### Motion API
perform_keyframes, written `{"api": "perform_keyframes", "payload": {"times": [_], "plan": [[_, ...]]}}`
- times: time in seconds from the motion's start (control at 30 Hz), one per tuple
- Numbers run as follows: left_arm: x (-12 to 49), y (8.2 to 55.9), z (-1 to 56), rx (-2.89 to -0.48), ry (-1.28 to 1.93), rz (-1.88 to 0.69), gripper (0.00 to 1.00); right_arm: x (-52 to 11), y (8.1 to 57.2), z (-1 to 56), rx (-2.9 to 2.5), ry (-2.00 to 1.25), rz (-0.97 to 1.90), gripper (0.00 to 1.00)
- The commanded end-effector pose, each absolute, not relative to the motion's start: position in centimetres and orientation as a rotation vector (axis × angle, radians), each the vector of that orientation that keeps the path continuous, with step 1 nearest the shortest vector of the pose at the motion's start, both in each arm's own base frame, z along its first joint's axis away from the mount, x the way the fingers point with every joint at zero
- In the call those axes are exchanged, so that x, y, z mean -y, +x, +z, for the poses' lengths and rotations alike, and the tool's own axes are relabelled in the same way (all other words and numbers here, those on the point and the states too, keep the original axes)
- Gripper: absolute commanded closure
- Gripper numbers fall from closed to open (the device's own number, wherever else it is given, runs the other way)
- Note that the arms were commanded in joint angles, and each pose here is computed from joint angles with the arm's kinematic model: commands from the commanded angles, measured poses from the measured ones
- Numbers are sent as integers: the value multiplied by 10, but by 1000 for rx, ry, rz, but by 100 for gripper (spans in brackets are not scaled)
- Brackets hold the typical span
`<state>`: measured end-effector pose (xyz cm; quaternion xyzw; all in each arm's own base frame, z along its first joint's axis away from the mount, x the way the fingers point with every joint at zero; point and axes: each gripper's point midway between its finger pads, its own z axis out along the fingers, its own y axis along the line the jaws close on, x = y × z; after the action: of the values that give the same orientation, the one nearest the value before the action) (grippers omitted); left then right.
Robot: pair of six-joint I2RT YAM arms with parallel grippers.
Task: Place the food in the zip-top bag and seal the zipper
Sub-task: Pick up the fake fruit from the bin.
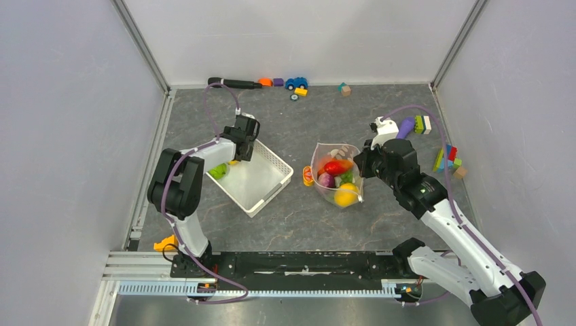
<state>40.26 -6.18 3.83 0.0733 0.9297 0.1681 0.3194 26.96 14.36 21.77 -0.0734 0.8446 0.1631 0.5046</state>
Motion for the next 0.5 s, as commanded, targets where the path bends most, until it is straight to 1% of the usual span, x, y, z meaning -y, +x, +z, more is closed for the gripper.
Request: {"api": "perform_keyframes", "payload": {"times": [0.0, 0.07, 0.3, 0.47], "plan": [[62, 407, 69, -2401, 104, 408, 68, -140, 272, 230, -1990, -169, 379, 100], [62, 403, 80, -2402, 62, 398, 75, -139, 273, 229, -1992, -163, 372, 100], [71, 377, 114, -2382, -76, 234, 90, -138, 274, 228, -2007, -158, 365, 100], [94, 361, 147, -2330, -67, -4, 93, -140, 275, 228, -2013, -162, 367, 100]]}}
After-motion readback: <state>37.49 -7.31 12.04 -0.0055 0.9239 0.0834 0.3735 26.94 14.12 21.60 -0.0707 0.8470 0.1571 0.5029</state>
